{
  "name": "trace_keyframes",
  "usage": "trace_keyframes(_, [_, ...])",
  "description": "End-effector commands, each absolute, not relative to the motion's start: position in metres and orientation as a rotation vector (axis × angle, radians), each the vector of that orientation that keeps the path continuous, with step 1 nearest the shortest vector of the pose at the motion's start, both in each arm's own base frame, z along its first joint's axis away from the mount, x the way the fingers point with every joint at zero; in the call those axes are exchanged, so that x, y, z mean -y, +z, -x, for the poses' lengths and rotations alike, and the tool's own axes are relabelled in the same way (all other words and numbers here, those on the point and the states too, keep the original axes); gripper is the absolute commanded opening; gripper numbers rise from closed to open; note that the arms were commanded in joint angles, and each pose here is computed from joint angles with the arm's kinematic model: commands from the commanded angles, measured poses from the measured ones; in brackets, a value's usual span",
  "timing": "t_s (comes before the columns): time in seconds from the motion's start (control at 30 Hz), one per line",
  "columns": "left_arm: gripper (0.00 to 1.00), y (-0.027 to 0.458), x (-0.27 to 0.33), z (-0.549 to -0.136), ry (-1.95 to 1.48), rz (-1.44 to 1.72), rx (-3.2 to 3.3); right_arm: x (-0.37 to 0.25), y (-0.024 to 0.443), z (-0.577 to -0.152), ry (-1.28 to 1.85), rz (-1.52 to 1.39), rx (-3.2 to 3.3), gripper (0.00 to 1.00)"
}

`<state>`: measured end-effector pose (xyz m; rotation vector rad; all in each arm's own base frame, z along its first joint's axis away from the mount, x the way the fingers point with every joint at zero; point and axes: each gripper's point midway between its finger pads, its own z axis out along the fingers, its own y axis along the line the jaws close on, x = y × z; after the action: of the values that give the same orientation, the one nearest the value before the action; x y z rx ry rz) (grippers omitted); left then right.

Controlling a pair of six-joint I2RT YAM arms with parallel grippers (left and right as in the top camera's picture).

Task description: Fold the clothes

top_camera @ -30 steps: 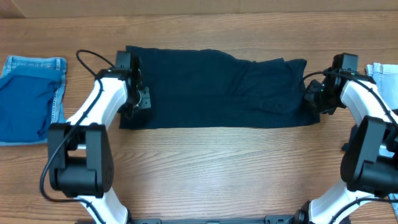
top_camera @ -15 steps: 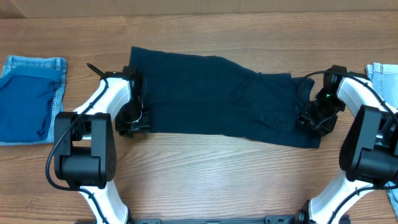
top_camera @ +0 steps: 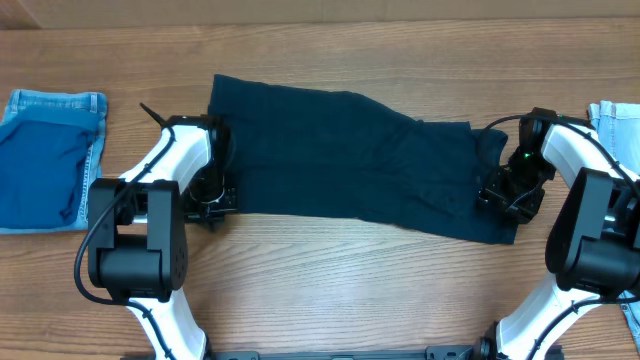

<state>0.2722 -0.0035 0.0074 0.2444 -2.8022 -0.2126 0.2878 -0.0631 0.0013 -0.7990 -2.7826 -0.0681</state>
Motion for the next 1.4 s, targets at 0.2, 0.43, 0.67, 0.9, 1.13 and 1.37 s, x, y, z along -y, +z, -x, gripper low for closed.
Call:
trace_keyframes(0.2, [0.05,0.075,0.017,-0.345,-0.065,-0.309,3.238,0.071,-0.011,-0.289,-0.021,0.808,2.788,0.6])
trace_keyframes(0.43, [0.04,0.035,0.028,-0.383,0.022,-0.174,3.301,0.068,-0.012,-0.29,-0.047,0.811,2.79,0.6])
trace_keyframes(0.67, [0.08,-0.016,0.029,-0.361,0.007,-0.13,3.139,0.068,-0.011,-0.29,-0.048,0.811,2.789,0.6])
trace_keyframes(0.9, [0.06,-0.036,0.017,-0.295,-0.099,-0.19,2.92,0.068,-0.011,-0.29,-0.048,0.81,2.789,0.6])
trace_keyframes(1.13, [0.04,-0.039,0.005,-0.23,-0.21,-0.273,2.705,0.067,-0.011,-0.289,-0.047,0.809,2.787,0.6])
trace_keyframes(1.37, [0.04,-0.036,-0.002,-0.205,-0.305,-0.391,2.611,0.069,-0.011,-0.289,-0.031,0.807,2.788,0.61])
